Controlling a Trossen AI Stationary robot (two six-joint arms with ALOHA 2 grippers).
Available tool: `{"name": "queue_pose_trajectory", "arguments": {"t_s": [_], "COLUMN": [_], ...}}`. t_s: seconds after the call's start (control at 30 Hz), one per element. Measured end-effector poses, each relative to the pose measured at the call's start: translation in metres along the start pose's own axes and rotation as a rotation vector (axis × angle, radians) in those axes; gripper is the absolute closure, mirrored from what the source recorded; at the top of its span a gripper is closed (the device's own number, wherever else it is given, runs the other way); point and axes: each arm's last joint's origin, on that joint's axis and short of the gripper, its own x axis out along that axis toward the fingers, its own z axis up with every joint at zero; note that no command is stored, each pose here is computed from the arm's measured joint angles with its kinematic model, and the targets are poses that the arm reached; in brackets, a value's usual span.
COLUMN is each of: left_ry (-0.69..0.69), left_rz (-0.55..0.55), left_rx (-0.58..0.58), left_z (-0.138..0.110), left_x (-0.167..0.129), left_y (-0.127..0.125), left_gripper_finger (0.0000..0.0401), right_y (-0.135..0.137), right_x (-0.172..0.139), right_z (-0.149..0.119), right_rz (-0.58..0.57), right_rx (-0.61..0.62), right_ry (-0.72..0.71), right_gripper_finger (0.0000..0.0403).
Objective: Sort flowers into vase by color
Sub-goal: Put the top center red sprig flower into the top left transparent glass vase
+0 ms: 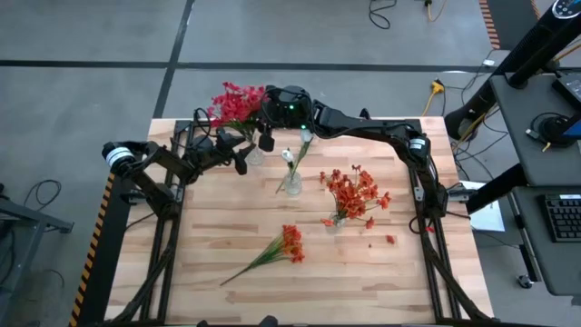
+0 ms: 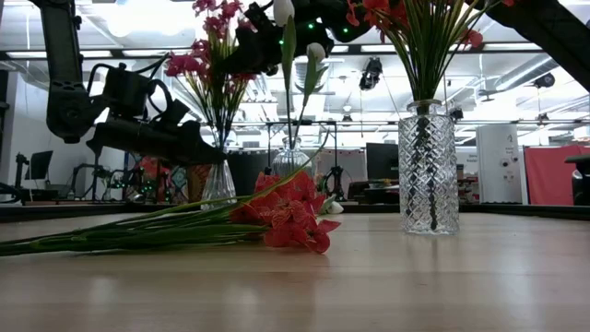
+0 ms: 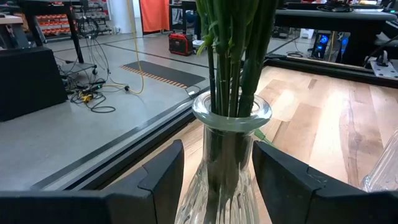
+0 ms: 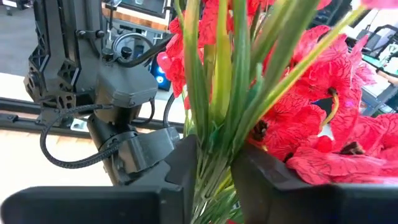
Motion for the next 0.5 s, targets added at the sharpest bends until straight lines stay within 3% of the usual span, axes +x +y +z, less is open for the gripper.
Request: {"name": "queue_pose_trajectory", "arguments": {"t_s": [0.23, 0.5], "left_ry": [0.004, 0.006], "left_rz": [0.0, 0.0], "left_rx": [-0.001, -0.001], "left_z": [-0.0004, -0.0006], "left_x": [0.0, 0.0], "left_y": [0.0, 0.0], "left_gripper_finger": [0.0227, 0.0227], "right_y": [-0.0004, -0.0033], "right_x": [-0.0001, -0.0009], "right_z": [-0.0005, -0.0043], "right_rz": [0.002, 0.008], "right_rx": [-0.007, 0.008], "right_ry": [0.003, 0.027], "right_gripper_finger": [0.0353, 0.0367]}}
